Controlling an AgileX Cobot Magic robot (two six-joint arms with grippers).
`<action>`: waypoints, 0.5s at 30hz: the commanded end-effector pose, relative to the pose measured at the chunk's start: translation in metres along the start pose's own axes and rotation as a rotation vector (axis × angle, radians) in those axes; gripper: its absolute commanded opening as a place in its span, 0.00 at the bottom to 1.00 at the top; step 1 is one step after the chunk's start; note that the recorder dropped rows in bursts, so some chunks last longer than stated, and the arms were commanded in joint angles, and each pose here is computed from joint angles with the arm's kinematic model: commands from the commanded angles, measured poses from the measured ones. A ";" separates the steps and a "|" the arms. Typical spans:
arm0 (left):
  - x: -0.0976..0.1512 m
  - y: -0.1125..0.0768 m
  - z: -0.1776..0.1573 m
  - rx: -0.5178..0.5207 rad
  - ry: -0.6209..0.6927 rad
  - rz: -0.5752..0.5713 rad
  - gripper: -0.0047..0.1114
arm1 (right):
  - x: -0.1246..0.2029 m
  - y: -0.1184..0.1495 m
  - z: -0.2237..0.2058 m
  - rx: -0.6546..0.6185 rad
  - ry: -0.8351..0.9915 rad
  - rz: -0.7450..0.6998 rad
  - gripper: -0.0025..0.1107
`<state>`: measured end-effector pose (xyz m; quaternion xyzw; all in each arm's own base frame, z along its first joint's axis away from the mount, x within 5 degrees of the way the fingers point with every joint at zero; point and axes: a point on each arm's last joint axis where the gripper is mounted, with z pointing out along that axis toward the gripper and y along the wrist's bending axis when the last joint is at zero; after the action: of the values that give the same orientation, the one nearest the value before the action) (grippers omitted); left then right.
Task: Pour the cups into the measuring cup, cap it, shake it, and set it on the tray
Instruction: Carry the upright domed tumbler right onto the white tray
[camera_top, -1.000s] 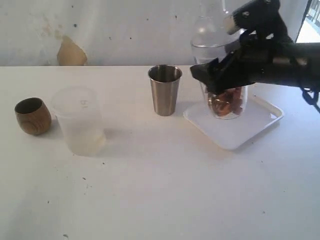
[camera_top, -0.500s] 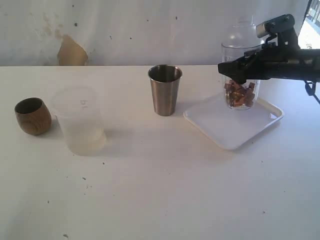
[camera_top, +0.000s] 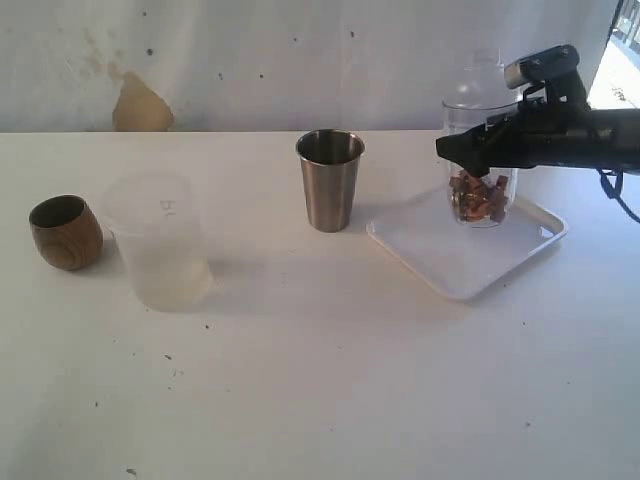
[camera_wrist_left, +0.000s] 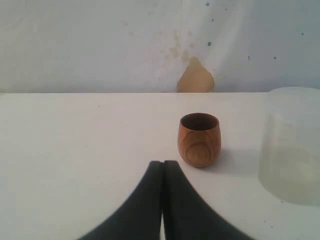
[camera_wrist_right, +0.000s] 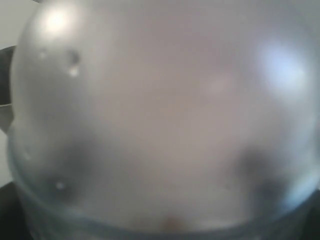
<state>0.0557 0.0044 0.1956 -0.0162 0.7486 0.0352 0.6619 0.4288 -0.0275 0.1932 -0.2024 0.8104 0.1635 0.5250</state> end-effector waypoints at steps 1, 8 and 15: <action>0.001 0.000 0.000 -0.001 -0.006 -0.001 0.04 | -0.008 -0.001 -0.003 -0.001 -0.034 0.004 0.02; 0.001 0.000 0.000 -0.001 -0.006 -0.001 0.04 | -0.012 -0.013 0.000 0.077 -0.013 -0.094 0.02; 0.001 0.000 0.000 -0.001 -0.006 -0.001 0.04 | -0.005 -0.026 0.020 0.063 -0.017 -0.064 0.02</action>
<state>0.0557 0.0044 0.1956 -0.0162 0.7486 0.0352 0.6619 0.4545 -0.0384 0.1963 -0.2168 0.8038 0.1091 0.5432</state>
